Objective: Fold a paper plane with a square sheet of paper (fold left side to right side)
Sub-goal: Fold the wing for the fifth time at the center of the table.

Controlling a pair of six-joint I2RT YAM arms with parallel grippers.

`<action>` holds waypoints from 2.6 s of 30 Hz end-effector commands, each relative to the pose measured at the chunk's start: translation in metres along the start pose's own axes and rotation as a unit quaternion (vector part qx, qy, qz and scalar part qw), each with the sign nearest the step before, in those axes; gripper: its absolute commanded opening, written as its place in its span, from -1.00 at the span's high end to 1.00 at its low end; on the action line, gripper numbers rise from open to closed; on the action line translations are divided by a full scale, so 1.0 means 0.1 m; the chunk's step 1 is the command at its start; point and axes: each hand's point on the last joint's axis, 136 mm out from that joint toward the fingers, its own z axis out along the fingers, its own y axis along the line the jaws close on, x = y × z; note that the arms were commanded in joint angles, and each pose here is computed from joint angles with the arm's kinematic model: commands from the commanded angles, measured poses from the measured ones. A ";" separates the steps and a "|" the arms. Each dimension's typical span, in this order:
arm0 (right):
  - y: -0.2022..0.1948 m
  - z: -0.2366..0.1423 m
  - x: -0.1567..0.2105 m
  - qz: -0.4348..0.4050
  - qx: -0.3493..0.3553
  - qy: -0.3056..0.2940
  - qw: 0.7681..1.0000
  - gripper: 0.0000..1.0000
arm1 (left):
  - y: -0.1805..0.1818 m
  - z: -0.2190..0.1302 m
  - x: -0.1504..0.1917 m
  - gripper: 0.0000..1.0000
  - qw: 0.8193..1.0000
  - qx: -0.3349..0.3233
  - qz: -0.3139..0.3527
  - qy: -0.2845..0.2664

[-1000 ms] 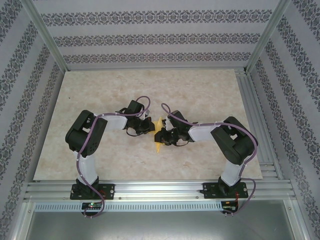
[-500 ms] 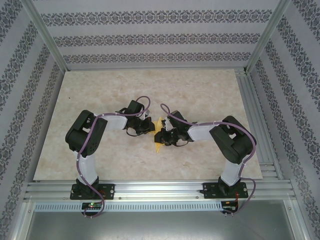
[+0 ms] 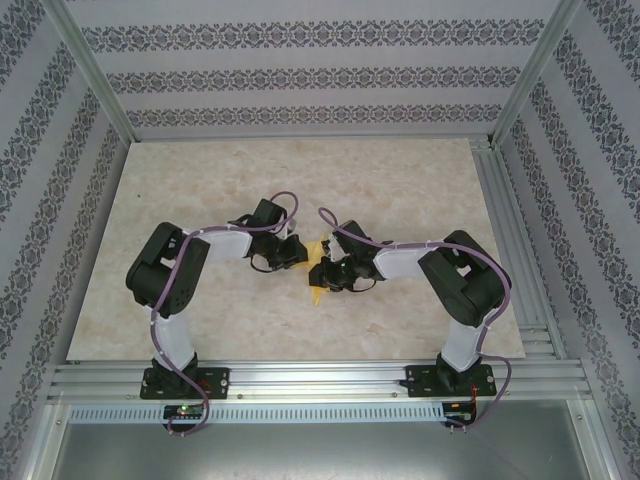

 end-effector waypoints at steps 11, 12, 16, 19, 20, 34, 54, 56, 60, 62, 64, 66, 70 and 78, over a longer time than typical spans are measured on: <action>-0.34 0.09 0.22 0.009 0.067 0.028 0.997 0.56 | -0.29 -0.60 -0.06 0.79 0.996 0.062 0.007 -0.059; -0.34 0.09 0.21 0.008 0.067 0.028 0.997 0.56 | -0.30 -0.58 -0.04 0.81 0.996 0.066 0.007 -0.055; -0.36 0.10 0.23 0.009 0.070 0.030 0.997 0.57 | -0.26 -0.45 0.00 0.82 0.997 0.068 -0.002 -0.044; -0.36 0.11 0.23 0.008 0.071 0.030 0.997 0.58 | -0.30 -0.33 0.00 0.86 0.996 0.083 -0.010 -0.032; -0.37 0.10 0.23 0.009 0.072 0.030 0.997 0.59 | -0.31 -0.29 0.00 0.87 0.996 0.084 -0.010 -0.029; -0.50 0.08 0.09 0.043 0.079 0.009 0.996 0.62 | -0.04 -0.42 0.54 0.94 0.997 0.062 -0.017 -0.038; -0.45 0.11 -0.52 0.118 0.072 -0.095 0.986 0.61 | -0.53 -0.16 0.63 1.00 0.992 0.110 -0.039 -0.055; -0.45 0.10 -0.50 0.122 0.074 -0.096 0.985 0.61 | -0.45 -0.13 0.59 1.00 0.988 0.119 -0.069 -0.074; -0.47 0.11 -0.47 0.125 0.081 -0.093 0.984 0.60 | -0.31 -0.14 0.60 1.00 0.982 0.114 -0.112 -0.098; -0.46 0.11 -0.47 0.126 0.081 -0.093 0.984 0.60 | -0.27 -0.16 0.62 1.00 0.980 0.109 -0.126 -0.108; -0.46 0.12 -0.47 0.128 0.081 -0.094 0.984 0.60 | -0.24 -0.18 0.63 1.00 0.978 0.103 -0.139 -0.119; -0.45 0.13 -0.47 0.128 0.080 -0.094 0.984 0.60 | -0.24 -0.18 0.65 1.00 0.975 0.103 -0.152 -0.126; -0.43 0.16 -0.46 0.129 0.082 -0.092 0.984 0.59 | -0.25 -0.16 0.66 1.00 0.966 0.112 -0.185 -0.139; -0.42 0.19 -0.45 0.127 0.083 -0.089 0.984 0.59 | -0.37 -0.09 0.61 1.00 0.956 0.123 -0.212 -0.160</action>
